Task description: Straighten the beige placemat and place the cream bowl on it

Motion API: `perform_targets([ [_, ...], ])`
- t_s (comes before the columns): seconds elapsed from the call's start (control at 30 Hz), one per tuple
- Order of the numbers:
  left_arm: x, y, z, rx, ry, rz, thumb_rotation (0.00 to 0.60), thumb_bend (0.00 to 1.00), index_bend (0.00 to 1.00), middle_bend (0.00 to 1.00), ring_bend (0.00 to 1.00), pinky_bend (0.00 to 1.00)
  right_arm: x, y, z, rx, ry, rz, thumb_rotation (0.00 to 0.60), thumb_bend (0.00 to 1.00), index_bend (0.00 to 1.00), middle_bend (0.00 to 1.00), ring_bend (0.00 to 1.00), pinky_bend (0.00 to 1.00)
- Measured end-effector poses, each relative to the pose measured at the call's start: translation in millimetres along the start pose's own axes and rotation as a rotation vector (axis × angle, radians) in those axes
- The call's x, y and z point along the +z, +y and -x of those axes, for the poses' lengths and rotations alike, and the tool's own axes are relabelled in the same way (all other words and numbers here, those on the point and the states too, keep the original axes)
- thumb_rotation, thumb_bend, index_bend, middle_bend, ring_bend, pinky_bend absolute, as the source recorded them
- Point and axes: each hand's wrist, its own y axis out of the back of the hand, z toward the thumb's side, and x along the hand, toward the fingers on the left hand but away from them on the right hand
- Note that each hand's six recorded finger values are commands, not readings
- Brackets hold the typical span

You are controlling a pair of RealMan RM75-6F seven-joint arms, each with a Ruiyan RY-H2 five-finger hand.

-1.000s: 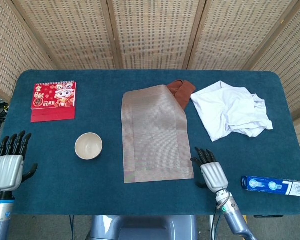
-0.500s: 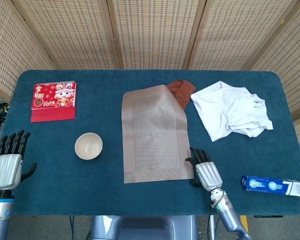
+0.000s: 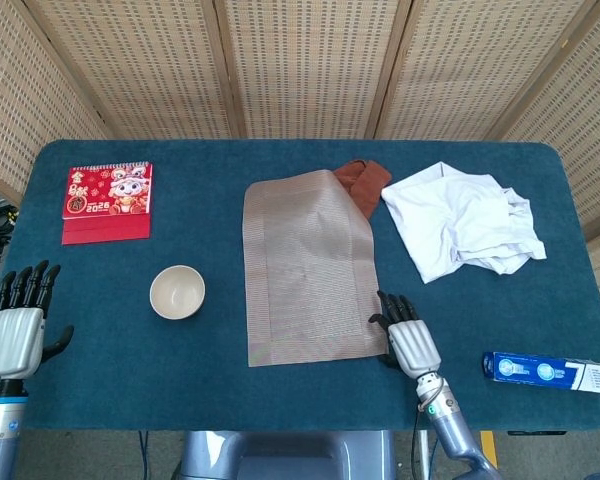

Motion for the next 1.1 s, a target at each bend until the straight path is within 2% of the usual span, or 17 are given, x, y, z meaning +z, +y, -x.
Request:
perform_targets([
  [0.1, 0.7, -0.2, 0.3, 0.000, -0.001, 0.000, 0.600, 0.28, 0.00, 0.00, 0.00, 0.00, -0.1, 1.5, 0.5, -0.010, 0.001, 0.005, 0.600, 0.51, 0.40, 0.06, 0.00, 0.02],
  [0.27, 0.5, -0.1, 0.0, 0.002, 0.003, 0.003, 0.600, 0.28, 0.00, 0.00, 0.00, 0.00, 1.7, 4.1, 1.6, -0.041, 0.008, 0.017, 0.600, 0.46, 0.52, 0.17, 0.00, 0.04],
  [0.57, -1.3, 1.7, -0.4, 0.008, 0.011, 0.015, 0.600, 0.28, 0.00, 0.00, 0.00, 0.00, 4.4, -0.3, 2.7, -0.057, 0.012, 0.030, 0.600, 0.45, 0.62, 0.23, 0.00, 0.05],
  [1.1, -3.2, 3.5, -1.4, 0.013, 0.017, 0.029, 0.600, 0.28, 0.00, 0.00, 0.00, 0.00, 6.1, -0.1, 5.2, -0.067, 0.005, 0.052, 0.600, 0.53, 0.66, 0.25, 0.00, 0.05],
])
